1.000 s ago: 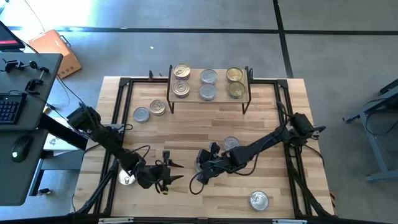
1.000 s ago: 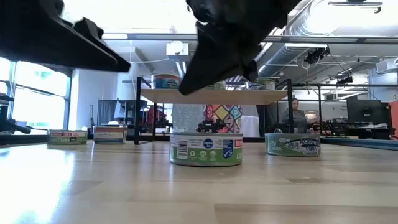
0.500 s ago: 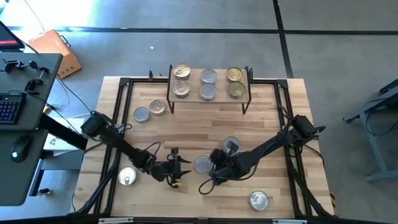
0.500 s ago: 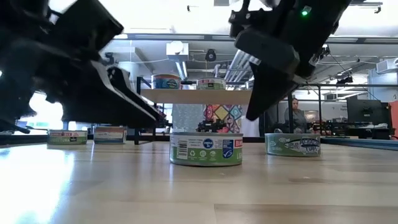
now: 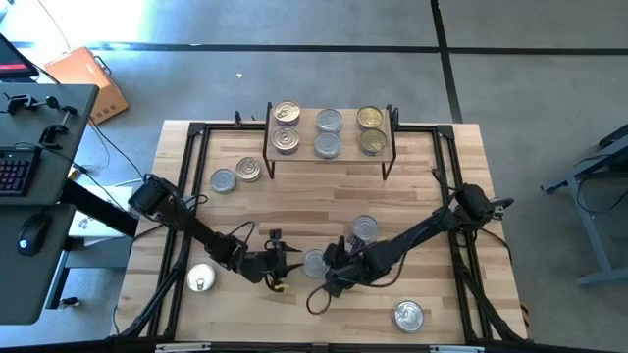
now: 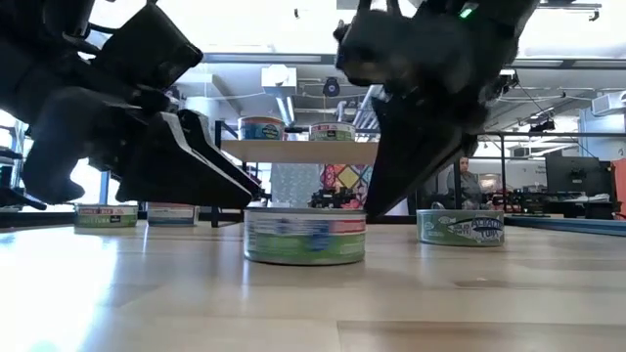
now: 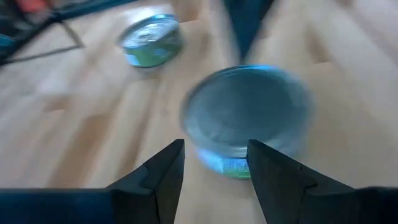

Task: Stack canned seafood by type on shelf
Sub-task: Stack the green can on top of the other green tuna can

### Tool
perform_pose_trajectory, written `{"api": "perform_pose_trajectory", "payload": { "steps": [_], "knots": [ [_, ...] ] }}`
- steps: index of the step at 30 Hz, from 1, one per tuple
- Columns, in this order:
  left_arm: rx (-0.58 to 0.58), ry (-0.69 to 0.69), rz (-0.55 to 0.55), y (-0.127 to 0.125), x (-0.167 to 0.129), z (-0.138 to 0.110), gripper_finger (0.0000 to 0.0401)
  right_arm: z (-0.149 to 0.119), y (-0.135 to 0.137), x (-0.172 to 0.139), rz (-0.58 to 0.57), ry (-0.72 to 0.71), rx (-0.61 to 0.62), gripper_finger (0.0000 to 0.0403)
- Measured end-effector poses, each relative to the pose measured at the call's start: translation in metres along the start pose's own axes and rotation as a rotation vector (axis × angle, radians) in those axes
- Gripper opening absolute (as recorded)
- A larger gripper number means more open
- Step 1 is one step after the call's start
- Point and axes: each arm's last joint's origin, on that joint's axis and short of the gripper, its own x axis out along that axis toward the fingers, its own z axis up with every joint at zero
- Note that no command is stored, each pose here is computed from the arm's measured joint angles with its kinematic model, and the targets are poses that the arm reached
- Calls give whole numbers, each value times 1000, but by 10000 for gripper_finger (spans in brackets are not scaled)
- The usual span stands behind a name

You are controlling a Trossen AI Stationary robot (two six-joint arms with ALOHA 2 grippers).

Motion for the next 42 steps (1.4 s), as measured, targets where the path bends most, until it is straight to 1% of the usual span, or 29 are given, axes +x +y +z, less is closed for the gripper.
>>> {"api": "perform_pose_trajectory", "payload": {
  "steps": [2,4,6,10,13,16,18,20,23,27,29,32,37,39,42],
  "knots": [
    [12,-6,52,2,-2,2,167,-5,8,-2,46,-3,-47,0],
    [7,-18,88,3,-6,8,167,-12,13,-2,50,0,-120,0],
    [14,-13,84,3,-9,10,167,-16,18,-5,46,-40,-176,0],
    [11,-17,72,2,-15,13,167,-20,26,-11,32,-121,-238,5],
    [15,-20,62,0,-17,13,167,-20,36,-14,87,-195,-343,25],
    [22,-18,55,-2,-18,13,167,-18,50,-18,137,-307,-525,61],
    [26,-10,53,-2,-19,12,167,-21,53,-13,112,-341,-640,86],
    [21,-10,49,-3,-19,11,167,-23,51,-2,62,-341,-727,105],
    [8,-7,32,-4,-19,11,167,-26,46,19,-2,-312,-820,118],
    [6,-5,17,-4,-19,11,167,-23,43,32,-69,-349,-840,118],
    [6,-5,16,-4,-19,11,167,-22,44,32,-76,-367,-861,118],
    [5,-4,15,-4,-19,11,167,-22,47,27,-100,-397,-884,118],
    [-1,-4,15,-4,-19,11,167,-20,50,15,-165,-457,-861,118],
    [-1,-4,15,-4,-19,11,167,-20,49,15,-170,-454,-863,119],
    [-1,-4,15,-4,-19,11,167,-19,46,18,-138,-417,-869,124]
  ]
}}
